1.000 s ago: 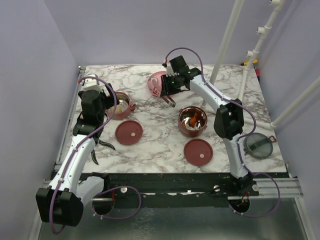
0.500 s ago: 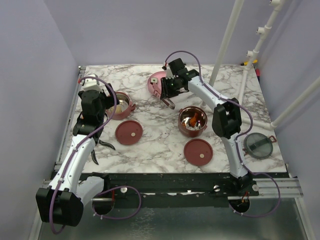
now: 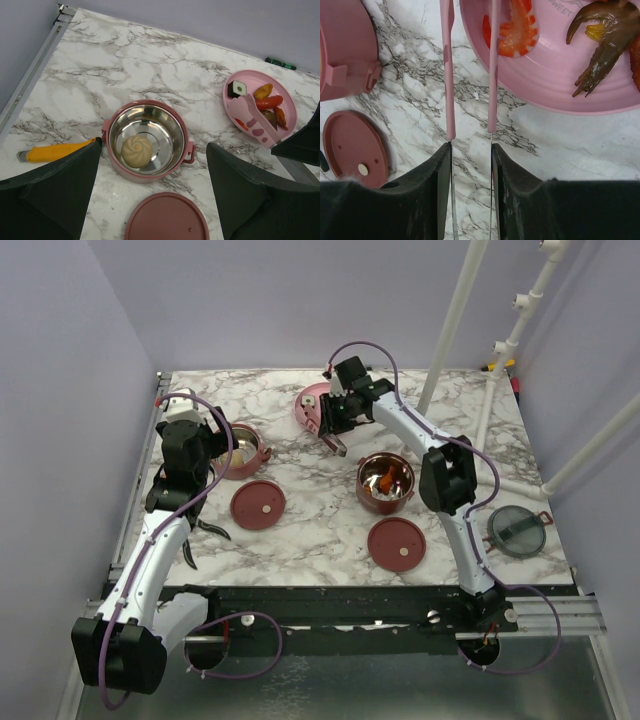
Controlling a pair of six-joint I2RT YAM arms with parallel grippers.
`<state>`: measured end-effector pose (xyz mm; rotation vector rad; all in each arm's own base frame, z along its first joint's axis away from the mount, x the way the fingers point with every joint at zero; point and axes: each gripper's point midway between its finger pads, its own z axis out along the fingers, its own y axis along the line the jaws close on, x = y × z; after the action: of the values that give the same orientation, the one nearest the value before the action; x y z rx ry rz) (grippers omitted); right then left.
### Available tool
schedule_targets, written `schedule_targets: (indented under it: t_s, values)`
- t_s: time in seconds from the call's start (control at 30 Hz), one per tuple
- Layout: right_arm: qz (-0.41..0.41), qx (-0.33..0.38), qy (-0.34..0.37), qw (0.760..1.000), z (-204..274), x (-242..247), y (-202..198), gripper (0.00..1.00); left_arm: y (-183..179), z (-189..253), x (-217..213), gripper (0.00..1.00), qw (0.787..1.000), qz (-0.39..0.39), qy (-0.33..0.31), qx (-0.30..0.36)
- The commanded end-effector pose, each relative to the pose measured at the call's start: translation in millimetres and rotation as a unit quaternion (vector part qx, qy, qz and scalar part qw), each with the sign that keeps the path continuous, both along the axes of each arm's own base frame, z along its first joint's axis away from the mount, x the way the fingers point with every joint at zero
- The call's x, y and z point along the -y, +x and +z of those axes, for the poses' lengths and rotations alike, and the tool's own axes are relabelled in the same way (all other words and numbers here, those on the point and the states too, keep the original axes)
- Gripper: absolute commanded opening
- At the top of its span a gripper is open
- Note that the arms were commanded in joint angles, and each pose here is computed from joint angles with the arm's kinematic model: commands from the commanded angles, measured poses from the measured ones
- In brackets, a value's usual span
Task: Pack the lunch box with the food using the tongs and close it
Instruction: Pick up the fake food from the plate.
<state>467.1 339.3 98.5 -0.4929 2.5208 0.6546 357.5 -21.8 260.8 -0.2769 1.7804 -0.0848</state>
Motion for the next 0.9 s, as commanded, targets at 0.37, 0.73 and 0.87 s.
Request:
schedule_targets:
  t_s: [0.37,0.73,0.87]
  values:
    - [-0.013,0.008,0.006,1.000,4.5,0.5,3.6,0.01,-1.7,9.5,1.1,0.88,1.000,-0.006,-0.006,0.018]
    - [-0.013,0.079,0.073,0.994,86.7,-5.9,1.9,0.01,-1.9,10.0,0.3,0.88,1.000,-0.004,-0.004,0.019]
    - [-0.011,0.089,0.084,0.992,99.5,-5.6,-1.8,0.01,-1.6,9.4,0.2,0.88,1.000,-0.004,-0.003,0.018]
